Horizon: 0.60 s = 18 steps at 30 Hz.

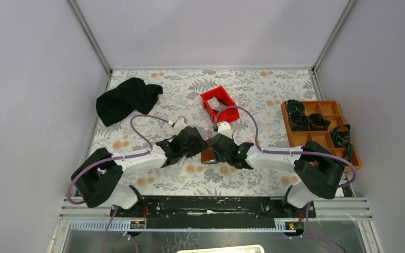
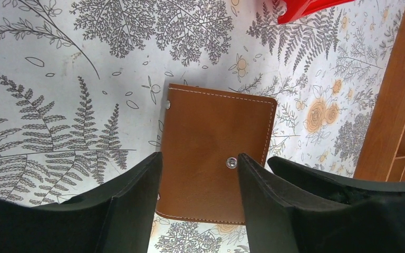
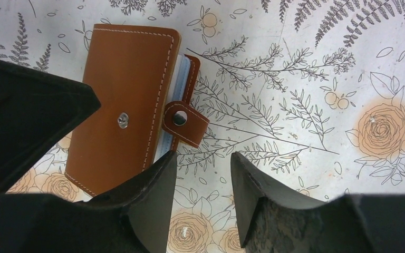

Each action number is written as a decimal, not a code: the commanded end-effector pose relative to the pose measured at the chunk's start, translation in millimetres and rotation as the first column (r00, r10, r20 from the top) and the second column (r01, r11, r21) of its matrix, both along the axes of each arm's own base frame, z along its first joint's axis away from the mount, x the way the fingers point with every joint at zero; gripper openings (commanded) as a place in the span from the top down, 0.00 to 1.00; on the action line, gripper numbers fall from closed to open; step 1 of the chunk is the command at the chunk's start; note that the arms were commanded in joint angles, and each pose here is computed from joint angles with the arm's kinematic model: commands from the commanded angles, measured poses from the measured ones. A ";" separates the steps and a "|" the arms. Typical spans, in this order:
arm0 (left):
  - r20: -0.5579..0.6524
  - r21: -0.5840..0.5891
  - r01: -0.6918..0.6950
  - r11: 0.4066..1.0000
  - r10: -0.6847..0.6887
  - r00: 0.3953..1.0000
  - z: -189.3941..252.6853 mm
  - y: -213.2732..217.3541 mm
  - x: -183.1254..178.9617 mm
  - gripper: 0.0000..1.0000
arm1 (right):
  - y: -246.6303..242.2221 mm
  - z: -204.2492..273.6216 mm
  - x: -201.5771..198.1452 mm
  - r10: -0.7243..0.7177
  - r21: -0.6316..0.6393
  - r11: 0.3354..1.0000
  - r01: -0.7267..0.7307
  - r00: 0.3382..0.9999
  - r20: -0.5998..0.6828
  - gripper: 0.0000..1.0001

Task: Put the credit cards into the card holder
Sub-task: Close the card holder at the center of the board.

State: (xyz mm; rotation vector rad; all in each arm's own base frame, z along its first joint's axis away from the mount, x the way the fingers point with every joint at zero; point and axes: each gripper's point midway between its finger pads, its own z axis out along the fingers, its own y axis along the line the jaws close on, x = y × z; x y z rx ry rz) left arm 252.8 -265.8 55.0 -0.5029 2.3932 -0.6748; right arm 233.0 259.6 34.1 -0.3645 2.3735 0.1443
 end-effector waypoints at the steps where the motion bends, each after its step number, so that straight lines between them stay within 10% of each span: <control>1: 0.004 0.019 -0.024 1.000 0.023 1.000 -4.0 7.6 -0.4 0.39 | 11.0 4.0 2.6 -0.003 0.037 0.999 0.003 1.000 0.006 0.50; 18: -0.068 0.085 0.017 0.996 -0.011 0.998 -31.0 13.6 -12.9 0.41 | 14.3 7.6 28.0 -0.035 -0.012 0.999 0.036 0.994 0.108 0.51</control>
